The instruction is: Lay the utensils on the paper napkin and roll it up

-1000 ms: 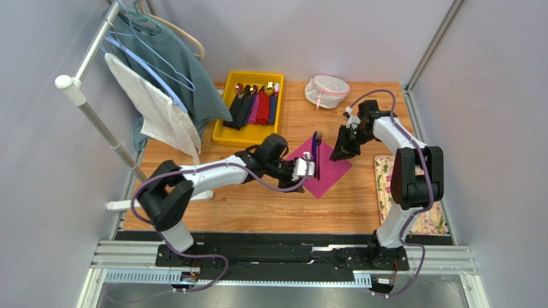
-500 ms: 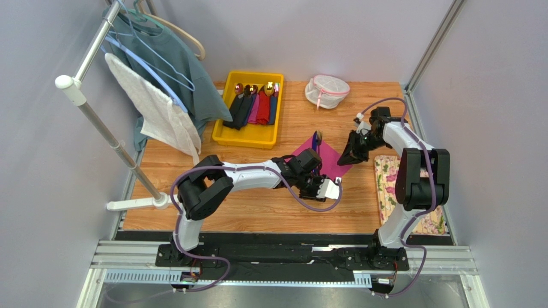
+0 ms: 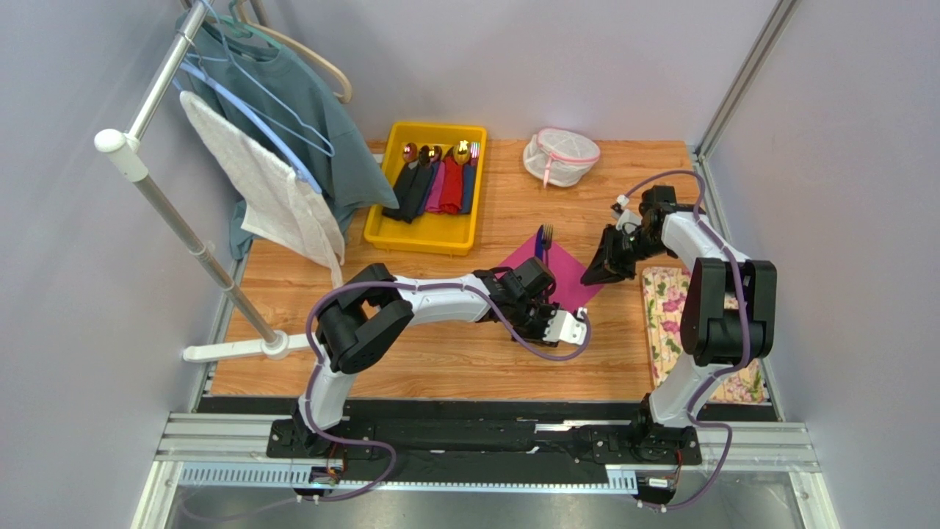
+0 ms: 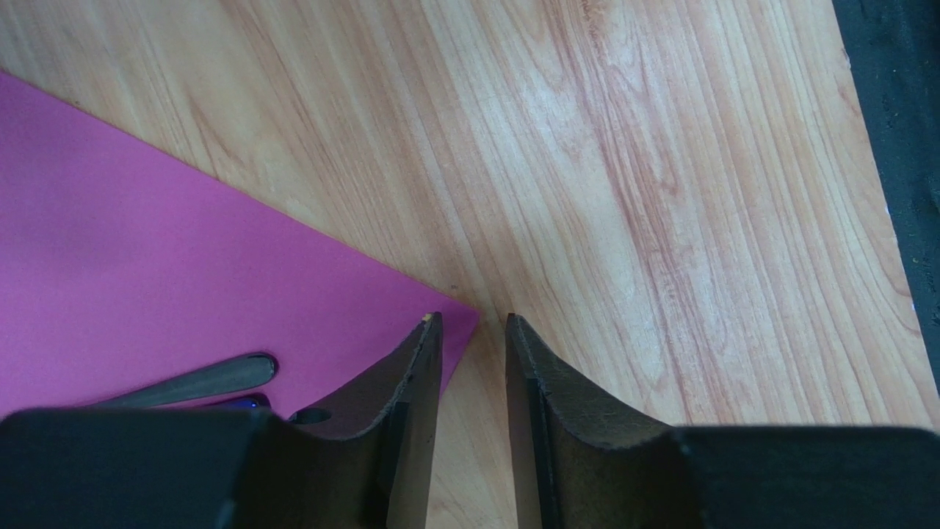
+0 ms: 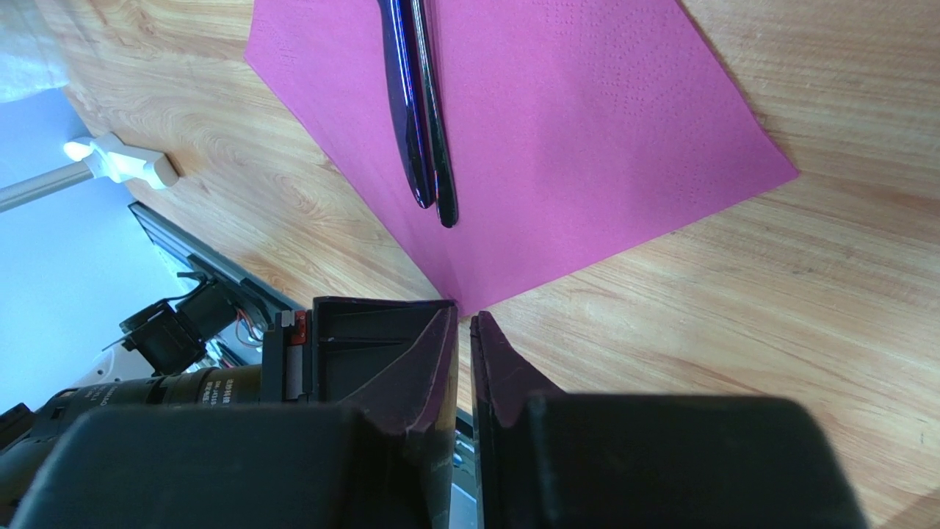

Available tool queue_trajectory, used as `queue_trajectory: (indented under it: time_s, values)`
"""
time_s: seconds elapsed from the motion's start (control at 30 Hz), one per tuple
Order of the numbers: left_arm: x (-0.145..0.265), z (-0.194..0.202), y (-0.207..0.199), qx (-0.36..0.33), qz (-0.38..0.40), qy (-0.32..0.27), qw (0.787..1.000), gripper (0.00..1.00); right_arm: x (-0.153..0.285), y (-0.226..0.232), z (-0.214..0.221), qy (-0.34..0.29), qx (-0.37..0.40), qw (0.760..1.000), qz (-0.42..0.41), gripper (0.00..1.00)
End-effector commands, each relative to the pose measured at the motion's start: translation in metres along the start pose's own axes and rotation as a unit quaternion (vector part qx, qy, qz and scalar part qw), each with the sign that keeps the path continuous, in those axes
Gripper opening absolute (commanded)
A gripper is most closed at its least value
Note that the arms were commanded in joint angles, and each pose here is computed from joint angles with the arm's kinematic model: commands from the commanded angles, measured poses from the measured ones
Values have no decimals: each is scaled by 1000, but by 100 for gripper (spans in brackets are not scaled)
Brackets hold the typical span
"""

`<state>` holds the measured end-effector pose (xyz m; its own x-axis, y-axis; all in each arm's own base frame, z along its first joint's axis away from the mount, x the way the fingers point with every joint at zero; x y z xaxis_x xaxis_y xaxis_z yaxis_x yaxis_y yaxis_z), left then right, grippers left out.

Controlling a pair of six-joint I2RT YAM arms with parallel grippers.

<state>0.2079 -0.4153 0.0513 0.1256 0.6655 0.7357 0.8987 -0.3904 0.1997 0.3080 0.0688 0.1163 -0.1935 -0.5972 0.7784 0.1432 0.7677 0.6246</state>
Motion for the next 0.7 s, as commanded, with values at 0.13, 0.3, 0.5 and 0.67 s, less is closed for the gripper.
queue_trajectory:
  time_s: [0.13, 0.3, 0.5, 0.67]
  values:
    - [-12, 17, -10, 19, 39, 41, 998, 26, 7, 11, -5, -18, 21, 999, -21, 12]
    - [-15, 21, -10, 37, 34, 51, 997, 14, 6, 11, -4, -15, 19, 999, -24, 11]
    - [-9, 16, -13, 45, 36, 41, 998, 0, 7, 12, -2, -13, 21, 999, -29, 11]
    - [3, 2, -25, 46, 59, 8, 997, 0, 5, 12, -2, -8, 18, 999, -35, 9]
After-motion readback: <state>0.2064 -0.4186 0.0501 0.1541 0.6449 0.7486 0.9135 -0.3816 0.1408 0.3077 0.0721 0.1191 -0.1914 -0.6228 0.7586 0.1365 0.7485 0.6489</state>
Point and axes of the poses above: each gripper's point midway between its finger pads, its own x axis back along the fingers, its own y axis along the line the jaws close on, z = x × y, the point moved 4 cm from there along x, back along the fingers, and after that the axes turned 3 degrees about -x, right-handed, at the moved point
